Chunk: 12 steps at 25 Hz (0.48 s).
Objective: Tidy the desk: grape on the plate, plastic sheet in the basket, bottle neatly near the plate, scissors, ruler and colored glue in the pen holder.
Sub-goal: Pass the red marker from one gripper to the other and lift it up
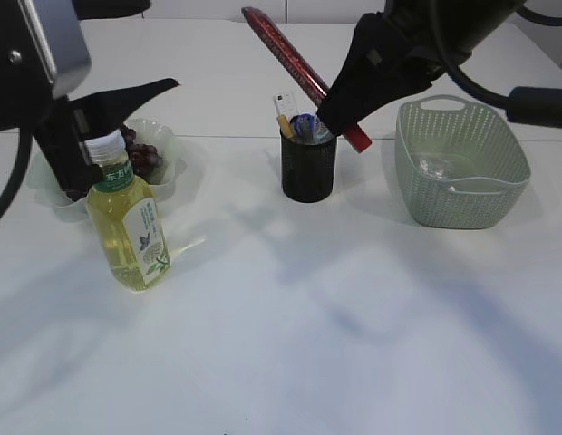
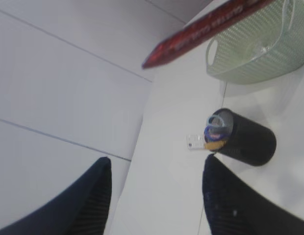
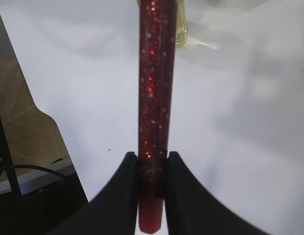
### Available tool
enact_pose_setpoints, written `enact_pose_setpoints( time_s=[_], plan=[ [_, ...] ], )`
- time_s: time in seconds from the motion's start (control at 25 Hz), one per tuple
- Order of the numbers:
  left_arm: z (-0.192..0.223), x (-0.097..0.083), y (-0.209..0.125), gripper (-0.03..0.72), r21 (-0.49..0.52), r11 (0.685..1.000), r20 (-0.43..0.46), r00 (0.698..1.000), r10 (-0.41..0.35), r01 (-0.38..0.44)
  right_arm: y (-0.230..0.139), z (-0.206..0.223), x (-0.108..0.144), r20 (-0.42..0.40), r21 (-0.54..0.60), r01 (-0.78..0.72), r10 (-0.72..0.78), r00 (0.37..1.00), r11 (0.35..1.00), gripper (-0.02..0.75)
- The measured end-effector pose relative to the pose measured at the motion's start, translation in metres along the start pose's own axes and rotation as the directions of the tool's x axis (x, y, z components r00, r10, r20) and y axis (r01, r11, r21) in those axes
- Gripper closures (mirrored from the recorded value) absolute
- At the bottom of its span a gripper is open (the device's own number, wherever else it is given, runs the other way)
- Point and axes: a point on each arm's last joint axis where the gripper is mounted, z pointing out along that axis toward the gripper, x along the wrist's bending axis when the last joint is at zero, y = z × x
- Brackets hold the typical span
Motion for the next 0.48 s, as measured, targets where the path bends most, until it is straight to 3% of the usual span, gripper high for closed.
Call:
enact_pose_setpoints(
  time_s=[0.28,0.48],
  plan=[
    [0.016,-0.016,0.019,0.256,-0.141,0.989,0.007,0.999,0.038,-0.036,0.000,0.000,0.000,-0.002,-0.001,-0.010,0.010,1.000,1.000,0.605],
    [0.027,-0.025,0.019,0.256,-0.173,0.984,0.015,0.999,0.036,-0.033,0.000,0.000,0.000,-0.003,-0.002,-0.024,0.024,1.000,1.000,0.605]
  ],
)
